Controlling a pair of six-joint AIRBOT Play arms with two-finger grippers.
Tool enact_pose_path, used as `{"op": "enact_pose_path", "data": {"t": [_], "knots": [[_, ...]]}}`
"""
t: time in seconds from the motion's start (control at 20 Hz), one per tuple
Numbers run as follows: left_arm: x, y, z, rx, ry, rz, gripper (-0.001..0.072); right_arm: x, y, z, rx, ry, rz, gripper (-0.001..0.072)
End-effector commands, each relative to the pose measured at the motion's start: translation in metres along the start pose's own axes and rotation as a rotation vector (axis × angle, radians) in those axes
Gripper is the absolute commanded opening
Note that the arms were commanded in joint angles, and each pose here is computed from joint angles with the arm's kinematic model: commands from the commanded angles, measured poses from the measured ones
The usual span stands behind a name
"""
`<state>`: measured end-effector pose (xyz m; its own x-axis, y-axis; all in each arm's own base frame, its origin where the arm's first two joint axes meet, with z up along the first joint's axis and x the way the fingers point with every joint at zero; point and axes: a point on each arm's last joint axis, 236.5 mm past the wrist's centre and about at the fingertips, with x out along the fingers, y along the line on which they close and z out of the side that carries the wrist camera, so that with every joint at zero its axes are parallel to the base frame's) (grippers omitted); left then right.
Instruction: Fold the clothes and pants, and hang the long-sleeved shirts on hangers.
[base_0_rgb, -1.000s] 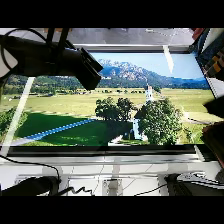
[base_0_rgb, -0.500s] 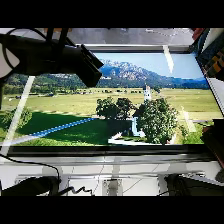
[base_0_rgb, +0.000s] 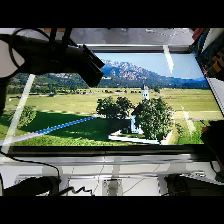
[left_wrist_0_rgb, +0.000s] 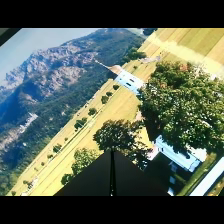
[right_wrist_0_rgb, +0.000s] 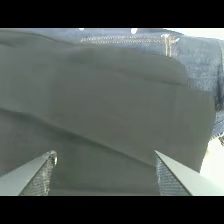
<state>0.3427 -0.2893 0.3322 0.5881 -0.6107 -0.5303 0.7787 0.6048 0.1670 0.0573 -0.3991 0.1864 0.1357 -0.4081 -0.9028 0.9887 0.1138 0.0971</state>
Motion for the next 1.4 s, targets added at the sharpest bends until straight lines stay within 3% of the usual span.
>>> {"op": "enact_pose_path", "data": {"t": [0.0,0.05,0.1,0.15,0.3,0.45,0.6,0.9,1.15,1.35], "knots": [[0.000,0.000,0.000,-0.001,0.001,0.000,0.0011,0.001,0.003,0.006,0.018,-0.021,0.017,0.0667],[0.000,0.000,0.000,-0.001,0.001,0.000,0.0011,0.002,0.012,0.003,0.039,-0.005,0.053,0.0499],[0.000,0.000,0.000,0.000,0.000,0.000,0.0011,0.003,0.022,0.001,0.055,0.008,0.099,0.0206],[0.000,0.005,0.002,0.005,-0.008,0.017,0.0011,0.003,0.036,-0.001,0.063,0.019,0.156,0.0030],[-0.008,0.063,-0.003,-0.022,0.000,0.233,0.0012,0.001,0.088,-0.008,0.041,0.047,0.334,0.0021],[-0.036,0.144,-0.035,-0.223,0.039,0.473,0.0013,-0.012,0.156,-0.024,-0.078,0.073,0.470,0.0021],[-0.071,0.206,-0.076,-0.472,0.048,0.610,0.0013,-0.023,0.235,-0.062,-0.313,0.095,0.552,0.0020],[-0.117,0.242,-0.144,-0.861,0.060,0.531,0.0013,-0.073,0.379,-0.226,-0.965,0.111,0.674,0.0020],[-0.135,0.232,-0.186,-0.850,0.229,0.514,0.0012,-0.133,0.407,-0.348,-1.411,-0.015,0.683,0.0020],[-0.134,0.227,-0.188,-0.847,0.248,0.500,0.0012,-0.144,0.397,-0.377,-1.516,-0.008,0.669,0.0021]]}}
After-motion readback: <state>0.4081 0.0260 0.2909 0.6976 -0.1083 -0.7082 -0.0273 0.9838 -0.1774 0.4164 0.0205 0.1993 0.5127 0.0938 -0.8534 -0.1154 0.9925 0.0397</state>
